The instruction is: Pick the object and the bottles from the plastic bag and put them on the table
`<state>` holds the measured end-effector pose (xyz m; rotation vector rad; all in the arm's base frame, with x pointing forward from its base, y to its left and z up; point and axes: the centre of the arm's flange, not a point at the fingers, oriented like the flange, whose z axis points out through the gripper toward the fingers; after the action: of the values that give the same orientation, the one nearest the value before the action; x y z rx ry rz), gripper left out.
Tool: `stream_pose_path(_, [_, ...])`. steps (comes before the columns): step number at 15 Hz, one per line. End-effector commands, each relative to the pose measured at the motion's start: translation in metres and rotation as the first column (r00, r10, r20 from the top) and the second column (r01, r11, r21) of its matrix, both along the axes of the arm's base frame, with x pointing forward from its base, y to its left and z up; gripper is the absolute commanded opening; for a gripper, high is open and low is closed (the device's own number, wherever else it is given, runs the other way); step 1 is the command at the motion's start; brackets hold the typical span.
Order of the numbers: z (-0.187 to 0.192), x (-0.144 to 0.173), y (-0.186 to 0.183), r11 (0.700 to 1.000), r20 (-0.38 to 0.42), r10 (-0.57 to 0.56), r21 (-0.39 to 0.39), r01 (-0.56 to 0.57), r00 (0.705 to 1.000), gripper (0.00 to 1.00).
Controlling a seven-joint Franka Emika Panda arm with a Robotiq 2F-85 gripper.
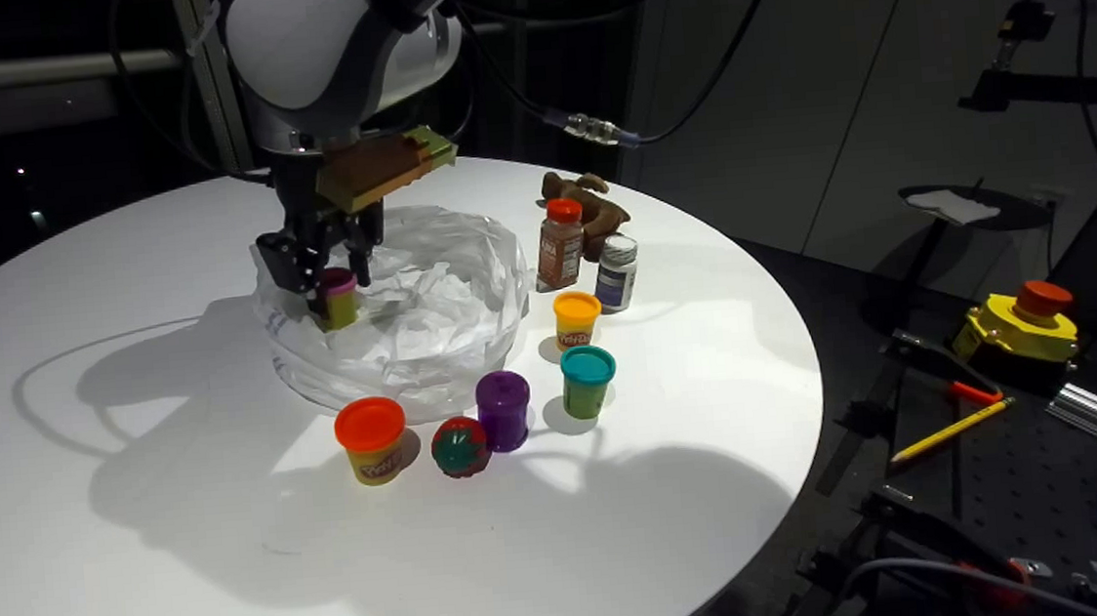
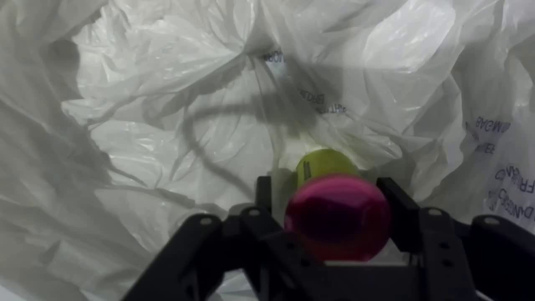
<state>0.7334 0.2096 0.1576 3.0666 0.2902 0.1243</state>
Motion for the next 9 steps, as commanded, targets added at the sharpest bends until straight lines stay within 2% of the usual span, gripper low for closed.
stream_pose_path(1, [0.009,0.02,0.009,1.0,0.024,-0.003,0.011,0.003,1.0,0.35])
stream_pose_path(2, [0.013,0.018,0.01,1.0,0.034,-0.002,0.01,0.002,0.999,0.27])
stream_pose_path(3, [0.02,0.015,0.01,1.0,0.047,-0.002,0.006,0.002,0.999,0.26])
stream_pose_path(7, [0.061,-0.007,0.009,1.0,0.085,-0.002,-0.027,0.004,0.996,0.24])
stream_pose_path(9, [0.095,-0.032,0.003,0.998,0.112,0.014,-0.059,-0.008,0.994,0.24])
